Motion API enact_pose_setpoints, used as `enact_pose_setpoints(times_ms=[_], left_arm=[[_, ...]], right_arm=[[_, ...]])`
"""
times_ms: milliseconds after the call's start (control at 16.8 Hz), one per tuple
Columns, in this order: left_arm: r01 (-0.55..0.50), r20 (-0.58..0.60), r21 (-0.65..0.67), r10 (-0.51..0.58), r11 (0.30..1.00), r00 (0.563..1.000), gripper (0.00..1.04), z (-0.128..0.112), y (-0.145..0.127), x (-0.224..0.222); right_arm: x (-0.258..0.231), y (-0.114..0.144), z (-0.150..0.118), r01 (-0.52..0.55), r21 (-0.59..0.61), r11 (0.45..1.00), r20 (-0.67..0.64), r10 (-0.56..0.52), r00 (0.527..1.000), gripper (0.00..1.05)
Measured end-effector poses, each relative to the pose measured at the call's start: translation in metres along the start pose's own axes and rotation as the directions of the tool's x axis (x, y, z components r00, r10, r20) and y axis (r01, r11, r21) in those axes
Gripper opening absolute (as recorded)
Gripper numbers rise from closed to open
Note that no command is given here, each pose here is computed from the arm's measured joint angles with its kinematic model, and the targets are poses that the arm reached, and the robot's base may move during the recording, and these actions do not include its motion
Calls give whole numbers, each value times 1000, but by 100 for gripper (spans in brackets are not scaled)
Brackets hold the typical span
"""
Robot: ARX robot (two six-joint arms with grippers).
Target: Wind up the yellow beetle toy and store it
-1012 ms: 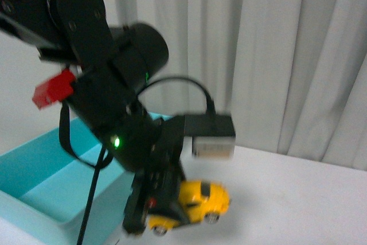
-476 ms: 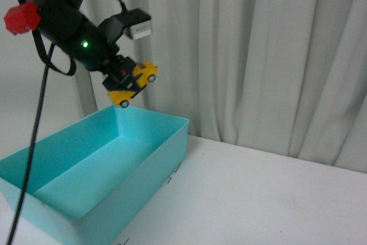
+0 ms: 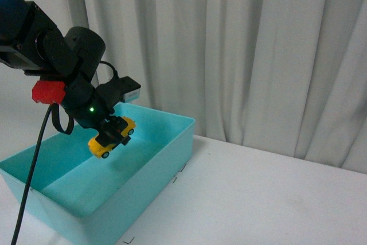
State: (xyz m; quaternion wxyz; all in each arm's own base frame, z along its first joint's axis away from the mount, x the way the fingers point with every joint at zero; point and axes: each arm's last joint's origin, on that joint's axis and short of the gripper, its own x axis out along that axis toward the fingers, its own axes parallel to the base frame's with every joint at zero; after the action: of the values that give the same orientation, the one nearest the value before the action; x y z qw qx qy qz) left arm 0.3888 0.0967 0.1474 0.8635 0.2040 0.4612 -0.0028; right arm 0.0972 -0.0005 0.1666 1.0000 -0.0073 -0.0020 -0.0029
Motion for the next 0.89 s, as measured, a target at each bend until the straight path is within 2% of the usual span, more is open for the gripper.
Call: enact_pose_setpoints(times_ms=[238, 298, 595, 774, 893], left_arm=[[-25, -31, -11, 24, 1000, 999, 41, -8, -6, 18], [-21, -37, -16, 20, 1000, 999, 45, -10, -7, 19], [48, -34, -81, -51, 996, 998, 99, -11, -9, 15], [43, 111, -111, -31, 993, 993, 98, 3, -1, -20], [39, 251, -142, -2, 989, 968, 98, 17, 6, -64]], right_arm=[[0, 0, 0, 0, 0, 1000, 0, 0, 1000, 98], [0, 0, 0, 0, 0, 1000, 0, 0, 1000, 98], [0, 0, 0, 0, 0, 1000, 0, 0, 1000, 98], [0, 0, 0, 0, 0, 1000, 0, 0, 1000, 98], [0, 0, 0, 0, 0, 1000, 0, 0, 1000, 98]])
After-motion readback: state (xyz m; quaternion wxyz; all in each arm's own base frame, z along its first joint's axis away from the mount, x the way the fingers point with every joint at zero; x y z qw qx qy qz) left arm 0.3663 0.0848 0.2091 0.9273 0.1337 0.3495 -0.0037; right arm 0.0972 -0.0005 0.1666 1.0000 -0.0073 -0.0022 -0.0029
